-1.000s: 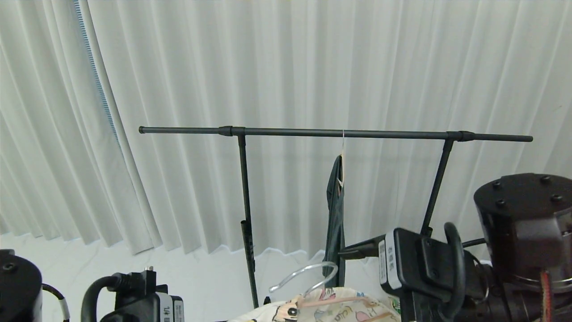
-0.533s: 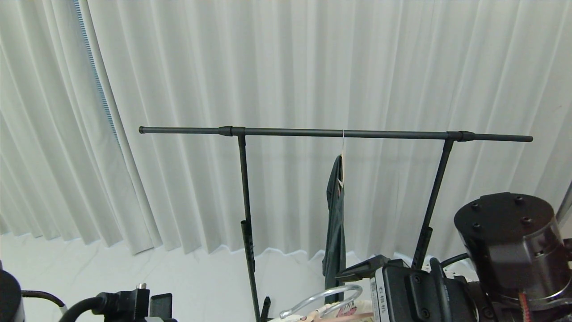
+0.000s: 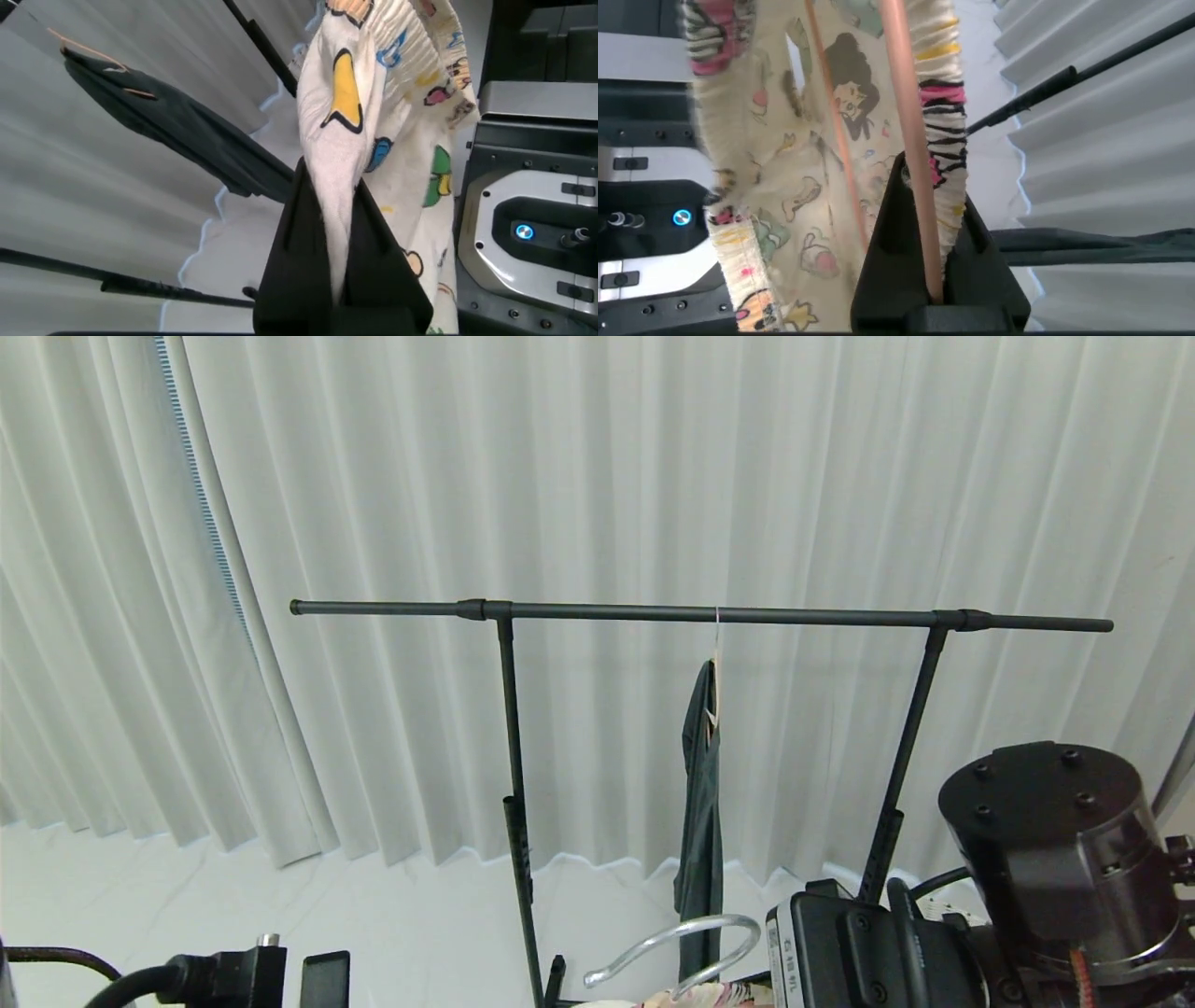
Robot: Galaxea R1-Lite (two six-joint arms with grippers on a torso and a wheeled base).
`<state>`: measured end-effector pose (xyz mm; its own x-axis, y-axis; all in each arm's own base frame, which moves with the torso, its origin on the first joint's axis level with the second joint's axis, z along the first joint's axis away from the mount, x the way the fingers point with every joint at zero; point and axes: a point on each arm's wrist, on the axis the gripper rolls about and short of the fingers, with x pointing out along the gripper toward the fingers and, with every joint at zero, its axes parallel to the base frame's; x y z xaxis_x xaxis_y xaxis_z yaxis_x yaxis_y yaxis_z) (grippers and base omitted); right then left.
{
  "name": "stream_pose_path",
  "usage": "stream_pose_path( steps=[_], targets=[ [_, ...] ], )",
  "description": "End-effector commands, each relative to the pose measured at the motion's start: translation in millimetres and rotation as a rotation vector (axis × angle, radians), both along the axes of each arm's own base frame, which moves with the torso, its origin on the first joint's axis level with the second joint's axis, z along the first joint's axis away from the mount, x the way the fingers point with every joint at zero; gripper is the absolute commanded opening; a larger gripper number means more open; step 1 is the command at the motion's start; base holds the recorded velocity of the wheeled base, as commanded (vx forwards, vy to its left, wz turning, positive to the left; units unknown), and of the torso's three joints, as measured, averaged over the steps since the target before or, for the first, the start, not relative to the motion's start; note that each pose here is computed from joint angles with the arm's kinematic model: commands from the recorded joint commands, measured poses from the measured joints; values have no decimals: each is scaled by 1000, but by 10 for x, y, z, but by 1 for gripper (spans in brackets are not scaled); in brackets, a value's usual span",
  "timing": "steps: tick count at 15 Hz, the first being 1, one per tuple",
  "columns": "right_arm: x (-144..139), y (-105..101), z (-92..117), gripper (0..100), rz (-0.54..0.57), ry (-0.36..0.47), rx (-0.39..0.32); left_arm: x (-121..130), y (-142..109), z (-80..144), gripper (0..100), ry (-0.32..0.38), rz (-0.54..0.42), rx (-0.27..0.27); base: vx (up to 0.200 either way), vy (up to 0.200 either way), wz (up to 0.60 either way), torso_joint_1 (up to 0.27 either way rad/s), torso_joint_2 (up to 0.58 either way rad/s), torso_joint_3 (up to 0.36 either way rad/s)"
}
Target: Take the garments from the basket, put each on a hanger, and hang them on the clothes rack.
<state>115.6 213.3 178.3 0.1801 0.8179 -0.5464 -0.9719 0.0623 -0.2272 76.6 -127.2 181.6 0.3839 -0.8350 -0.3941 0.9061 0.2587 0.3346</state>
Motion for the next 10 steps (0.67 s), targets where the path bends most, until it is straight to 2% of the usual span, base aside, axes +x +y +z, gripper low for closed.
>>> stream_pose_path(
  steps=[1,2,3,7,9,10],
  targets=[
    [4,5,10,0,-1,-3,5,-8,12,-13,0,1,-2,3,0,0,0,0,0,0],
    [2,1,18,0,5,-15,7,-14,23,-19,0,-1,-1,4,0,0,0,0,0,0],
    [-7,-13,41,0,23,-44,10,-15,25,-28,100,2,1,6,0,0,0,0,0,0],
    [-46,-99,165,0,80,-152,38,21,49,-43,100,-6,76,19,0,0,0,0,0,0],
    [-32,-158,209,0,65,-173,49,7,75,-81,100,0,79,27,0,0,0,0,0,0],
    [15,-220,236,0,46,-201,52,16,145,-154,100,14,114,44,0,0,0,0,0,0]
  ],
)
